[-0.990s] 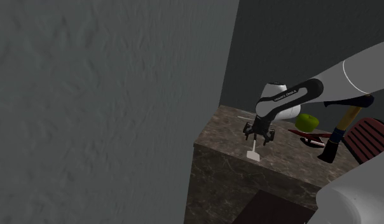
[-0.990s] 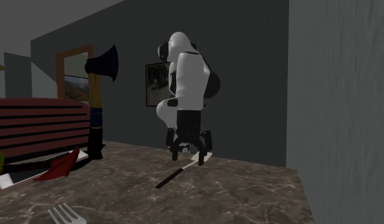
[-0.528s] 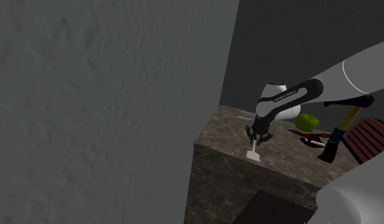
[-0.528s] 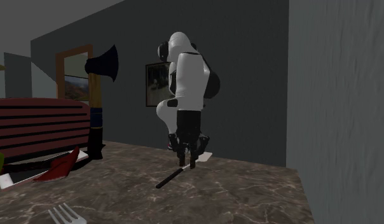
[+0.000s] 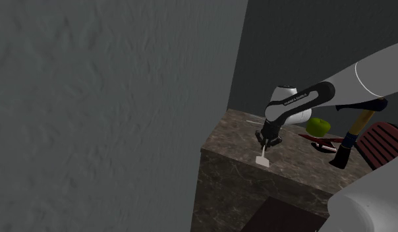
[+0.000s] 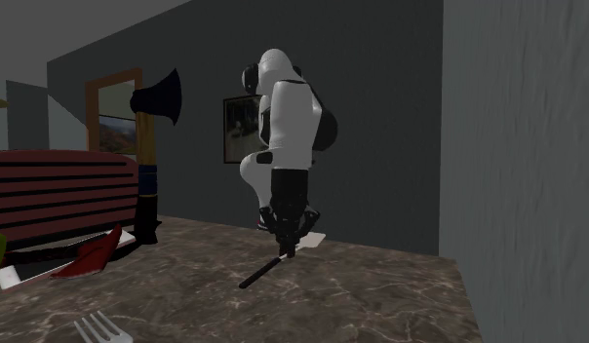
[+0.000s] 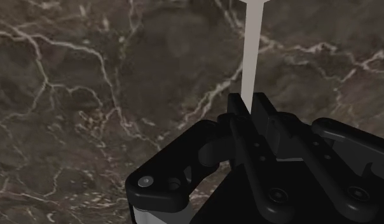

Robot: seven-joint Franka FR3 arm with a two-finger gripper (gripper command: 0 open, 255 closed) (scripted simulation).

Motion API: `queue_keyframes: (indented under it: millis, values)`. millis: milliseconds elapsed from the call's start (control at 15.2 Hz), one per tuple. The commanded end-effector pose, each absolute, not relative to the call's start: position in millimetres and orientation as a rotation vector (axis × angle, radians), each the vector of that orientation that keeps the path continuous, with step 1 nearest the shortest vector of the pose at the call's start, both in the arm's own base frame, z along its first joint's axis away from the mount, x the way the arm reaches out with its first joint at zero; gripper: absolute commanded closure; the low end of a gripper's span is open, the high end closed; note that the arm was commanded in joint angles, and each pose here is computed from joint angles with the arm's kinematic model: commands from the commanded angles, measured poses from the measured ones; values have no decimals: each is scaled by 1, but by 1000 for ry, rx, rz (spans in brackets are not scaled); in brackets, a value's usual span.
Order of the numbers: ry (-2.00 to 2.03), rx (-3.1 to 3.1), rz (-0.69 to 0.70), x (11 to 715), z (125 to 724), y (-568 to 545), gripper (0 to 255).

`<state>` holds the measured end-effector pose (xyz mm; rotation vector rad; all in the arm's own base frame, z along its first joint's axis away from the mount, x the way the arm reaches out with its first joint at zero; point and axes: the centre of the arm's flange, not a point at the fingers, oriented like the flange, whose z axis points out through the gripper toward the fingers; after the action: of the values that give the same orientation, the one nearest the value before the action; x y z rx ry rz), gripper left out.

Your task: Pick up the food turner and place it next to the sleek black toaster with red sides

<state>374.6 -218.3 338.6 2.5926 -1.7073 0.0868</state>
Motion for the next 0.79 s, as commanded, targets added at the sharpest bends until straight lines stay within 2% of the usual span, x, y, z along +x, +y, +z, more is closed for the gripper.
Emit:
queue_keyframes:
  millis: [0, 726]
  values:
    - [-1707, 2593, 87, 375, 344, -218, 255]
    - [-1707, 2593, 87, 375, 402, -218, 255]
